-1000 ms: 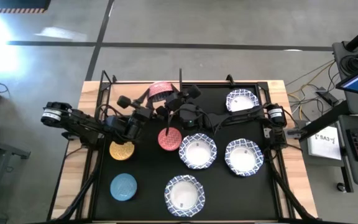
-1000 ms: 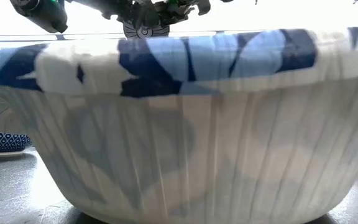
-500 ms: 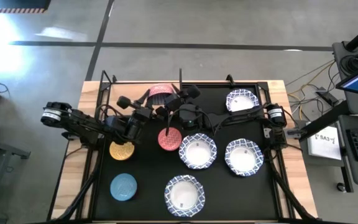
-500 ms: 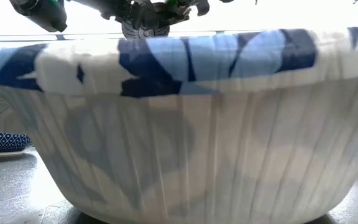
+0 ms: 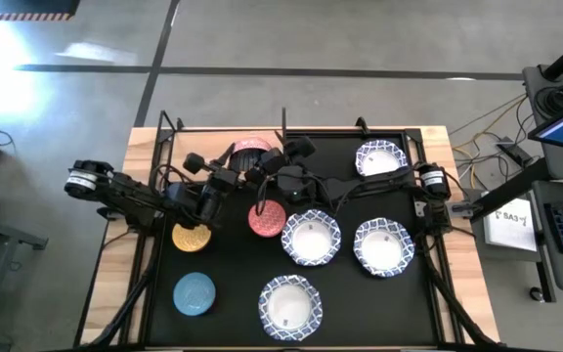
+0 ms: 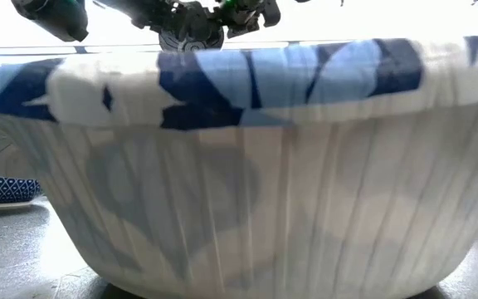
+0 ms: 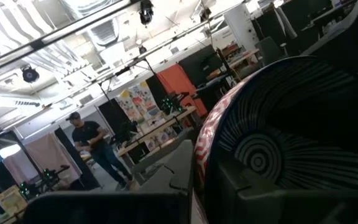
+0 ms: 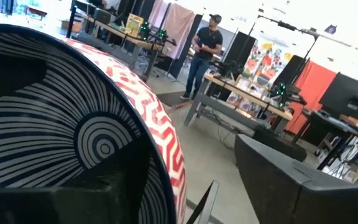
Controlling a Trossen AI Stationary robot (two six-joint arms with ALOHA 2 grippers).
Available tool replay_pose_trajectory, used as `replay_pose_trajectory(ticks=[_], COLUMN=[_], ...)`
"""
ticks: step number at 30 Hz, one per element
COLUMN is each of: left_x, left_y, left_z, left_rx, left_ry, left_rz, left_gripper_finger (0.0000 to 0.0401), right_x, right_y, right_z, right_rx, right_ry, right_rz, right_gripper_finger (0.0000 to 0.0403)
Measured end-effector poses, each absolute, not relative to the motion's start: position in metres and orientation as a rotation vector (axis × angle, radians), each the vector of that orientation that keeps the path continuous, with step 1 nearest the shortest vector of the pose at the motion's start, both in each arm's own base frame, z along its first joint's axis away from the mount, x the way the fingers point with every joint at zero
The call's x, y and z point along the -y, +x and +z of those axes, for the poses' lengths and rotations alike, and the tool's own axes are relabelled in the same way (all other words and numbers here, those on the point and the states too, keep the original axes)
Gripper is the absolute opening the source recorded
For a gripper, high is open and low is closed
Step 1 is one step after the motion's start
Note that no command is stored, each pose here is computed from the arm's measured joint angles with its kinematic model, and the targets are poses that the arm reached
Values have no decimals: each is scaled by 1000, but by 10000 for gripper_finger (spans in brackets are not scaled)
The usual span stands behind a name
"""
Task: Place and stack bowls onto a shelf
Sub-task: Put the blue bowl on the shelf
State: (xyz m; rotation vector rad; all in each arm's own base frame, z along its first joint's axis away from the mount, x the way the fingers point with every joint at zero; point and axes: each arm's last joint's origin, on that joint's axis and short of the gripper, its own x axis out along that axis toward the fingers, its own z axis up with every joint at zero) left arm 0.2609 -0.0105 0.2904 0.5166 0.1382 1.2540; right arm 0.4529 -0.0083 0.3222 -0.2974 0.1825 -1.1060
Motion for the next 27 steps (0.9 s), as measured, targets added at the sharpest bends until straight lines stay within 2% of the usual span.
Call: replay_pose_trajectory(ticks=[8, 15, 27], left_x=[11, 12, 8], left_y=[262, 266, 262], left_z=[288, 281, 312], left_rx=[-165, -232, -170], left_ry=[502, 514, 463], left_rz=[1262, 1266, 1290], left_gripper_finger=[6, 6, 6], right_x=[8, 12, 15], right_y=[452, 451, 447], right_z=[317, 305, 356], right_rx=[-203, -255, -349], right_ry=[-273, -221, -298], right_rz=[-1117, -1117, -1071], right_gripper_finger=[253, 256, 256])
